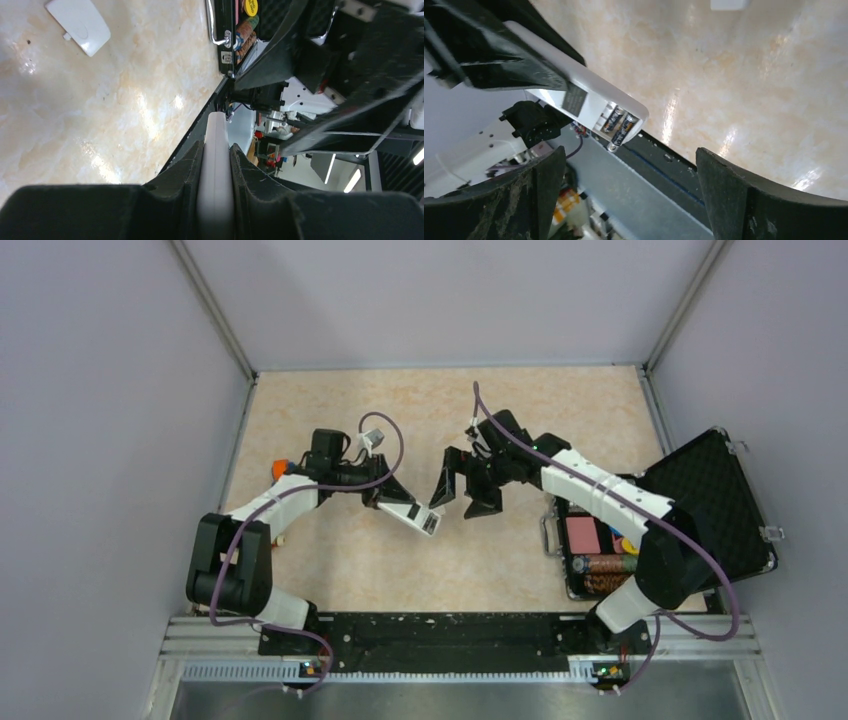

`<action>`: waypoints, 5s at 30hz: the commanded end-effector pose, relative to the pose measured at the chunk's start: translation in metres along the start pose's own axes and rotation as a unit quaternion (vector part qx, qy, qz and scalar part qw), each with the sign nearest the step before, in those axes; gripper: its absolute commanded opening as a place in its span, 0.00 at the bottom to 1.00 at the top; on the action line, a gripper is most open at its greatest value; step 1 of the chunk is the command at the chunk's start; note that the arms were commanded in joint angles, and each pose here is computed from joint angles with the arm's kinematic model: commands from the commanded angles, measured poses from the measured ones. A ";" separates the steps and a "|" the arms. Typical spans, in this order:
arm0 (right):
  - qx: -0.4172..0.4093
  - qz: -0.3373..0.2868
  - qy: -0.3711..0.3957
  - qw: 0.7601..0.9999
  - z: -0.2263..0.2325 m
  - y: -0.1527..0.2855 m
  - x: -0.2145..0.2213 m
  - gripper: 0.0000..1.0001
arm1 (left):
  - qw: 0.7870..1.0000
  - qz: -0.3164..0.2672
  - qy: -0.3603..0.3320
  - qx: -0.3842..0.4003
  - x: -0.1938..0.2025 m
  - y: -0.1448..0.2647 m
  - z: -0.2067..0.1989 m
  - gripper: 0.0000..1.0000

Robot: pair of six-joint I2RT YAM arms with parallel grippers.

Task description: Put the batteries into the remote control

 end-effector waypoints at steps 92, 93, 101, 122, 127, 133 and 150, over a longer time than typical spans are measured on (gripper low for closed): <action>-0.080 -0.010 0.333 0.940 0.022 -0.016 0.004 0.57 | 0.983 0.072 -0.119 0.120 0.023 0.021 -0.047 0.00; -0.084 -0.008 0.335 0.938 0.023 -0.016 0.003 0.57 | 0.983 0.073 -0.120 0.121 0.024 0.021 -0.048 0.00; -0.114 -0.001 0.365 0.924 0.033 -0.012 0.001 0.50 | 0.981 0.078 -0.126 0.124 0.028 0.020 -0.048 0.00; -0.223 0.048 0.339 0.913 0.054 -0.008 0.017 0.00 | 0.977 0.083 -0.149 0.131 0.032 0.021 -0.050 0.00; -0.219 0.047 0.333 0.916 0.053 -0.011 0.016 0.00 | 0.976 0.085 -0.151 0.132 0.033 0.021 -0.051 0.00; -0.217 0.058 0.316 0.922 0.050 -0.015 0.017 0.06 | 0.976 0.084 -0.153 0.132 0.034 0.022 -0.052 0.00; -0.222 0.067 0.240 0.943 0.041 -0.020 0.008 0.25 | 0.975 0.084 -0.157 0.134 0.035 0.023 -0.055 0.00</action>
Point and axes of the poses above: each gripper's point midway between its finger pads, its own y axis back along the fingers, its own z axis along the line the jaws close on, x = y × z, the point moved 5 cm from there along y, back along the fingers, and after that the axes turned 2 degrees about y, right-handed, at the moved point
